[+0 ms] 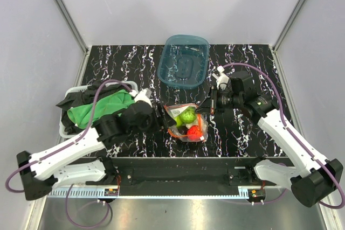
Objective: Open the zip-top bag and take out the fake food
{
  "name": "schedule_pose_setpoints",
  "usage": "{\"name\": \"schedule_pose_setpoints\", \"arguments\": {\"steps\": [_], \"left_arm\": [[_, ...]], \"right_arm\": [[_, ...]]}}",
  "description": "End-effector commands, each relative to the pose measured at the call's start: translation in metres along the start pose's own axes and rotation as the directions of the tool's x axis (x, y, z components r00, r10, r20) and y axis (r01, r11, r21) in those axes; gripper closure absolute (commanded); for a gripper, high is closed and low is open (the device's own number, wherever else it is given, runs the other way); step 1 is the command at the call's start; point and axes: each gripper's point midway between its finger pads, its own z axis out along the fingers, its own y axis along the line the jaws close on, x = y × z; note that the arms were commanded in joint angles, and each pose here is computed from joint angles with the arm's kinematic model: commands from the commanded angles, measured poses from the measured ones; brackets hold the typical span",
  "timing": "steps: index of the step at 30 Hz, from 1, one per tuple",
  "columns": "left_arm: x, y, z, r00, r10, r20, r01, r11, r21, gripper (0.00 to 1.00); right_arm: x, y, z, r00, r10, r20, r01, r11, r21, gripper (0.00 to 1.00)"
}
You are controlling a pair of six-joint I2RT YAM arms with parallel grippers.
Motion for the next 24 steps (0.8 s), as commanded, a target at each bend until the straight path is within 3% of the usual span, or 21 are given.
{"name": "schedule_pose_setpoints", "arguments": {"steps": [1,4,8,11,12,13,24], "left_arm": [[0.004,-0.033,0.014,0.997,-0.074,-0.030,0.076,0.992,0.102,0.26],[0.011,-0.031,0.026,0.994,-0.096,-0.048,0.100,0.990,0.104,0.33],[0.019,-0.019,0.036,0.991,-0.117,-0.057,0.121,0.990,0.075,0.49],[0.019,-0.017,0.035,0.997,-0.067,-0.050,0.070,0.994,0.081,0.72],[0.017,-0.017,0.033,0.998,-0.049,-0.042,0.052,0.996,0.078,0.90],[0.010,-0.024,0.027,1.000,-0.013,-0.024,0.015,0.995,0.099,1.00],[-0.035,-0.076,-0.020,0.972,0.221,0.074,-0.231,0.956,0.179,1.00]], "right_arm": [[-0.014,0.030,-0.011,0.999,-0.027,0.041,0.030,0.997,-0.075,1.00],[-0.011,0.030,-0.011,0.999,-0.014,0.033,0.017,0.997,-0.079,1.00],[-0.005,0.028,-0.013,1.000,0.003,0.026,-0.001,0.997,-0.077,1.00],[-0.003,0.022,-0.012,1.000,0.006,0.023,-0.005,0.998,-0.057,1.00],[-0.002,0.021,-0.012,1.000,0.007,0.021,-0.006,0.999,-0.049,1.00],[-0.003,0.019,-0.011,1.000,0.002,0.023,-0.001,0.999,-0.038,1.00],[-0.001,0.011,-0.004,0.998,0.012,-0.057,-0.011,1.000,0.006,0.98]]}}
